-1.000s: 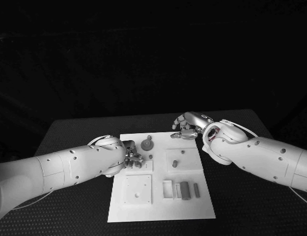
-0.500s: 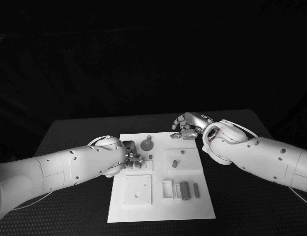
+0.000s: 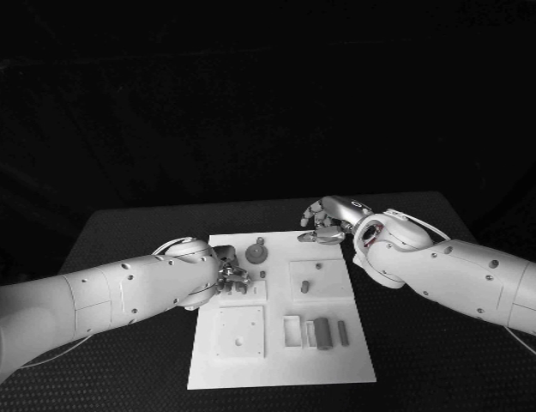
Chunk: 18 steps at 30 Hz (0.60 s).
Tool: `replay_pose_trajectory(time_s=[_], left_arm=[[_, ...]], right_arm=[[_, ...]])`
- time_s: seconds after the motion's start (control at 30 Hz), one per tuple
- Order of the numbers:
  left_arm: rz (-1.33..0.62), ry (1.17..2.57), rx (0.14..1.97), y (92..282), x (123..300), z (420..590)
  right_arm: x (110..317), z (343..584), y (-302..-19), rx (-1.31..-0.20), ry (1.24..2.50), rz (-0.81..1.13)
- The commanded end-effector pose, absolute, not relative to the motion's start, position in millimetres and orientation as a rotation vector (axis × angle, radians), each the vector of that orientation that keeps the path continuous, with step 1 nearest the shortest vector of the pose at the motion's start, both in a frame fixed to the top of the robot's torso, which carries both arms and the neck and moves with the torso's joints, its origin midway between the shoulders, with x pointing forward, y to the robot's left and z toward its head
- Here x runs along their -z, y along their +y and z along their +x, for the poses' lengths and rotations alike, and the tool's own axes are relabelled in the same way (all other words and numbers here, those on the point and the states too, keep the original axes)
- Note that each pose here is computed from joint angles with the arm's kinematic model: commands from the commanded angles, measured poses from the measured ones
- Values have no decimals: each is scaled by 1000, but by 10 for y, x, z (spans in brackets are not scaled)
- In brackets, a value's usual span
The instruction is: Assemble the parts on the task board
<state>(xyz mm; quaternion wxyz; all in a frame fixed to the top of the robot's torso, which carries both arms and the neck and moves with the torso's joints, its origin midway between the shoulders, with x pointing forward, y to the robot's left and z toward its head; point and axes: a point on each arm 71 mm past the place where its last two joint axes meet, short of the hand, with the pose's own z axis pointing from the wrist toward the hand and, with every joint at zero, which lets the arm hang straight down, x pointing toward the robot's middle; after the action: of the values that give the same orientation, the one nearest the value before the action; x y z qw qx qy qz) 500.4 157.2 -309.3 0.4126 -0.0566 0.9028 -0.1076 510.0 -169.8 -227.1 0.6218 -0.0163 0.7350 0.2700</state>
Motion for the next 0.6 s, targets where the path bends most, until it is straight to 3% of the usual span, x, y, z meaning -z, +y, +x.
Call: replay_pose_trajectory(time_s=[0.03, 0.6], left_arm=[[-145, 2252, 294, 1547, 3081, 5004], [-131, 2277, 291, 1548, 3099, 4989]], right_arm=[[2273, 5099, -1696, -620, 1694, -44], [2276, 5100, -1698, -618, 1697, -45]])
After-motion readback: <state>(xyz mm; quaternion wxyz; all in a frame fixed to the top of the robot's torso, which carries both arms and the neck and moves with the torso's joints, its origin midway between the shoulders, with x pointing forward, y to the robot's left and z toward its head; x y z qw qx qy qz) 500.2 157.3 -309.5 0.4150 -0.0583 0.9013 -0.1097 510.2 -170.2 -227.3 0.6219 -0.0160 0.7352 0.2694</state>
